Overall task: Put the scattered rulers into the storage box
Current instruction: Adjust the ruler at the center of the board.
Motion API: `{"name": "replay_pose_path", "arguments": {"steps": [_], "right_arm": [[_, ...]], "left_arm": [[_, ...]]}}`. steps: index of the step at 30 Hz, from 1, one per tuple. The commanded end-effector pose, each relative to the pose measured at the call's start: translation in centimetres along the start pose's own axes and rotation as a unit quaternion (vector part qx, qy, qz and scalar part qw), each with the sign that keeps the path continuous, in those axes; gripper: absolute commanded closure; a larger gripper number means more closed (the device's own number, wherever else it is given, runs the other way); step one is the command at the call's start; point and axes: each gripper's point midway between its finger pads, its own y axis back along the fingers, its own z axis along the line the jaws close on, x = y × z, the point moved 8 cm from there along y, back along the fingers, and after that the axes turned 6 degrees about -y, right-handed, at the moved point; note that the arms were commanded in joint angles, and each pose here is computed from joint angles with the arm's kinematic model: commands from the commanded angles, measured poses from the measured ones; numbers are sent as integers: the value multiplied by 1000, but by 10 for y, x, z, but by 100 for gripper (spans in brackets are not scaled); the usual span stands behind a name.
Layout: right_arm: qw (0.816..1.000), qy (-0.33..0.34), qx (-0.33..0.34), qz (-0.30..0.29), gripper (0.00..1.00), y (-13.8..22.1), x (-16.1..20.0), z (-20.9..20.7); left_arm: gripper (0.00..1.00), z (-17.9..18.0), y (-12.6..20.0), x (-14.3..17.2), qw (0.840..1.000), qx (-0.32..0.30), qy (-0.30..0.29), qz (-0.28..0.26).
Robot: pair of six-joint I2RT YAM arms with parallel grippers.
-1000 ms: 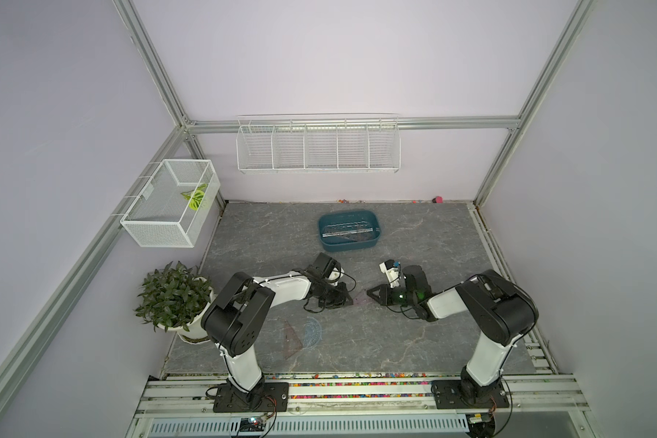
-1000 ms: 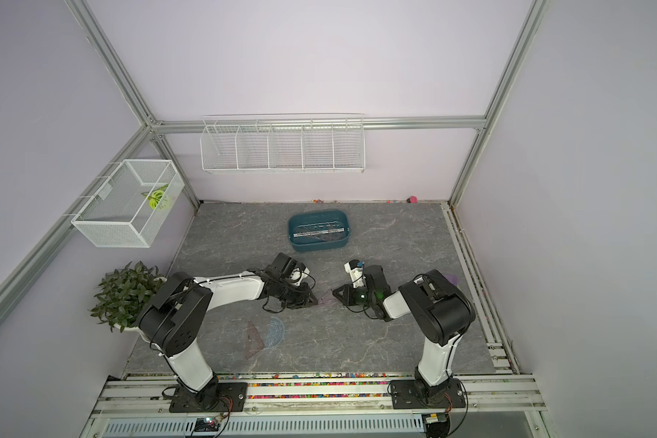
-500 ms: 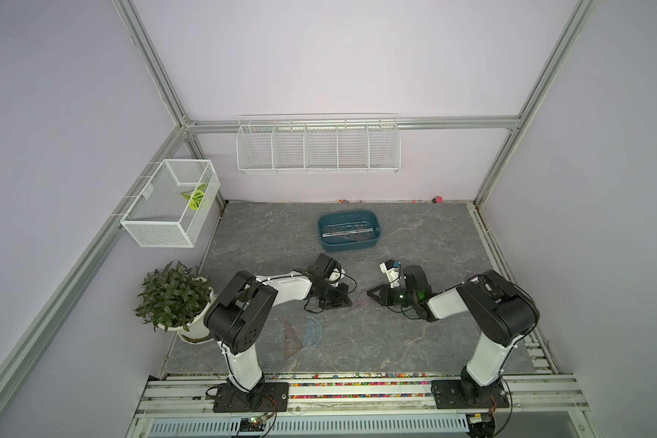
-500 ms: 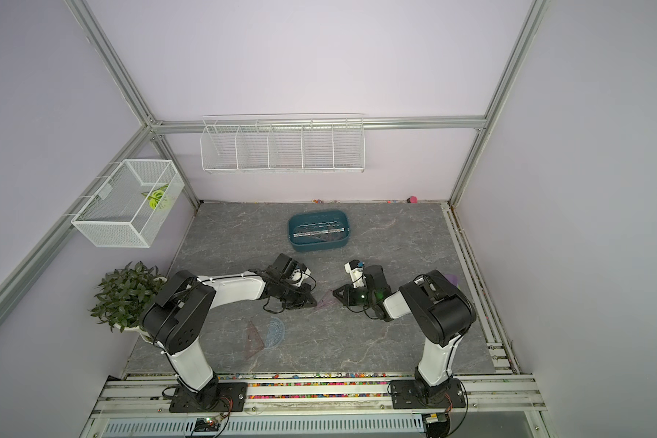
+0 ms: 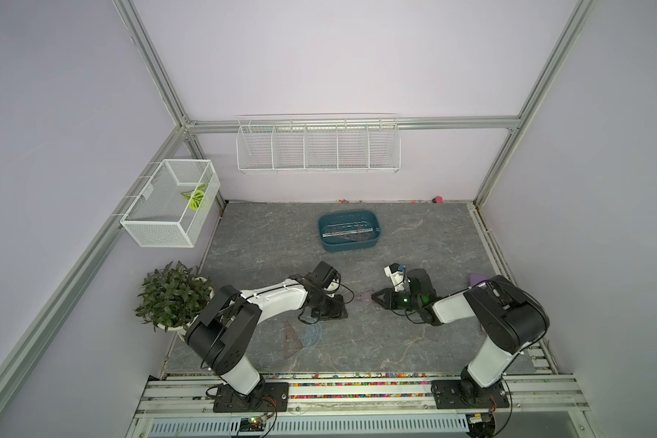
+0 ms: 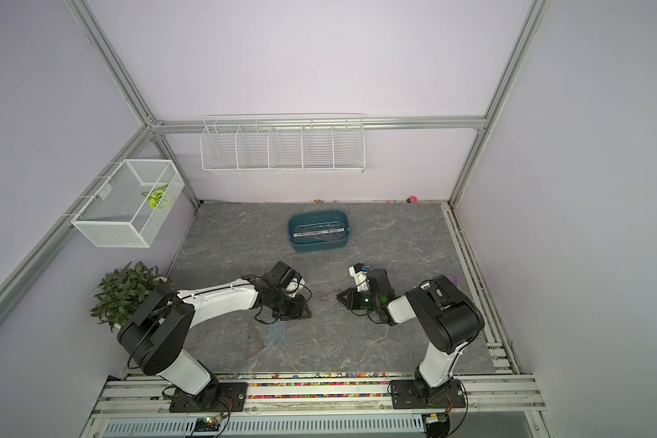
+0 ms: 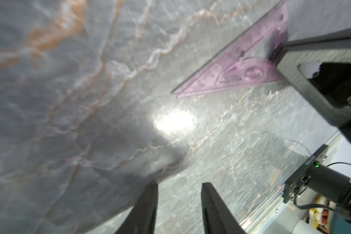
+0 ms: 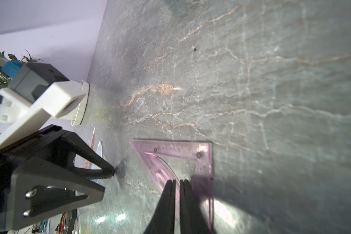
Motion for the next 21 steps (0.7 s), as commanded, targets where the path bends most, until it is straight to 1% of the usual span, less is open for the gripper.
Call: {"name": "replay_pose_path", "arguments": {"steps": [1, 3, 6, 9, 11, 14, 16, 21], "right_arm": [[991, -74, 91, 63, 87, 6, 39, -35], [991, -76, 91, 63, 86, 6, 41, -36], [990, -84, 94, 63, 87, 5, 45, -41], [989, -90, 96, 64, 87, 3, 49, -46], [989, -94, 94, 62, 87, 2, 51, -49], [989, -101, 91, 61, 87, 2, 53, -53], [989, -102, 91, 61, 87, 2, 54, -54], [988, -112, 92, 58, 87, 3, 57, -59]], "left_arm": [[58, 17, -18, 17, 996, -68, 17, 51], [59, 15, -20, 8, 996, -74, 20, 35], [56, 13, -19, -5, 996, -80, 27, 14], [55, 23, -11, -16, 995, -85, 49, -15], [52, 30, -6, -22, 994, -74, 64, -38], [46, 31, 1, -28, 994, -62, 66, -58], [43, 31, -1, -30, 995, -55, 67, -56], [43, 30, -14, -34, 997, -22, 71, -35]]}}
